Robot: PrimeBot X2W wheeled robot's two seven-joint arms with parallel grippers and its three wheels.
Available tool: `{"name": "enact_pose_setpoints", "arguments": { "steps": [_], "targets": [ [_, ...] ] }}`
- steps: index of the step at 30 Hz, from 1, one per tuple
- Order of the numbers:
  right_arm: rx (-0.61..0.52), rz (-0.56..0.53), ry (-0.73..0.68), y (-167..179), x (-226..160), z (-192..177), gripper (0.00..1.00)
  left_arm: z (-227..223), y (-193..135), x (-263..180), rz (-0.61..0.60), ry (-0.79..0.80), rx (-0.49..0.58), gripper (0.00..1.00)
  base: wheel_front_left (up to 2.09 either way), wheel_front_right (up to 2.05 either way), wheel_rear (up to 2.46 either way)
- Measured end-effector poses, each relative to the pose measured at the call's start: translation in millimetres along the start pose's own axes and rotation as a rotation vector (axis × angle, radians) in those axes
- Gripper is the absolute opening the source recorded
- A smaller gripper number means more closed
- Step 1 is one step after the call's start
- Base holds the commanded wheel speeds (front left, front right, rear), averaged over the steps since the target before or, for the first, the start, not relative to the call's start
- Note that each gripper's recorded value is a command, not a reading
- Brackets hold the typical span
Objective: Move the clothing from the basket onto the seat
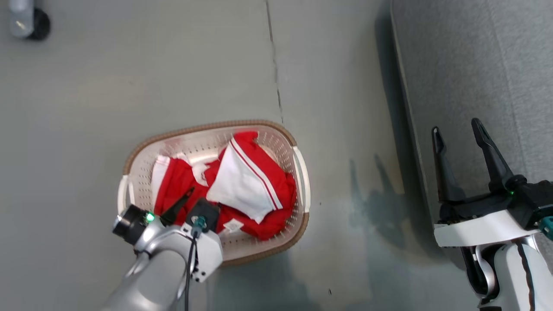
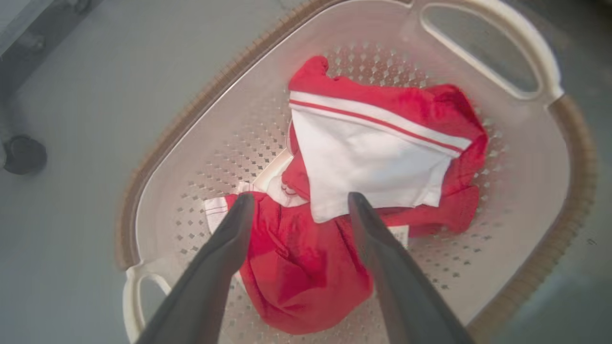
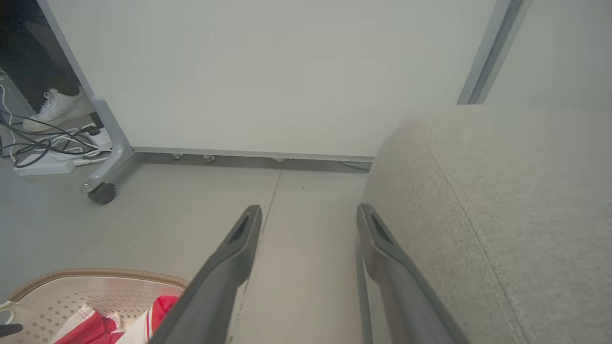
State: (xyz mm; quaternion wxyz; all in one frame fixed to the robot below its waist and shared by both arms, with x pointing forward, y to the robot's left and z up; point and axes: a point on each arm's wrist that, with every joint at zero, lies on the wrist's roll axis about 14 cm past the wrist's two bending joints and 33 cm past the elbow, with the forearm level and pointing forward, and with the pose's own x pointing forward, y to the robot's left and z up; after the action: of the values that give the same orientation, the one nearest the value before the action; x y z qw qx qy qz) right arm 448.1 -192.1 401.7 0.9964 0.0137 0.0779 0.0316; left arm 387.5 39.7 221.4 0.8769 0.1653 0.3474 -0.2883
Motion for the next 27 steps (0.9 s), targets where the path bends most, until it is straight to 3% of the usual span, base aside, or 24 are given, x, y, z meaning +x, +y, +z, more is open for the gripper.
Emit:
{"name": "enact_pose_setpoints", "arguments": {
  "steps": [13, 27],
  "targets": [
    [0.044, -0.007, 0.176, 1.5, 20.2, -81.9, 1.0, -85.4, -18.6, 55.2, -0.221, 0.408, 0.143, 1.0, 0.0, 0.0, 0.0],
    [0.058, 0.004, 0.241, 4.8, 27.2, -115.6, 1.0, -127.0, -4.5, 84.4, -0.222, 0.629, 0.241, 1.0, 0.0, 0.0, 0.0]
  ]
}}
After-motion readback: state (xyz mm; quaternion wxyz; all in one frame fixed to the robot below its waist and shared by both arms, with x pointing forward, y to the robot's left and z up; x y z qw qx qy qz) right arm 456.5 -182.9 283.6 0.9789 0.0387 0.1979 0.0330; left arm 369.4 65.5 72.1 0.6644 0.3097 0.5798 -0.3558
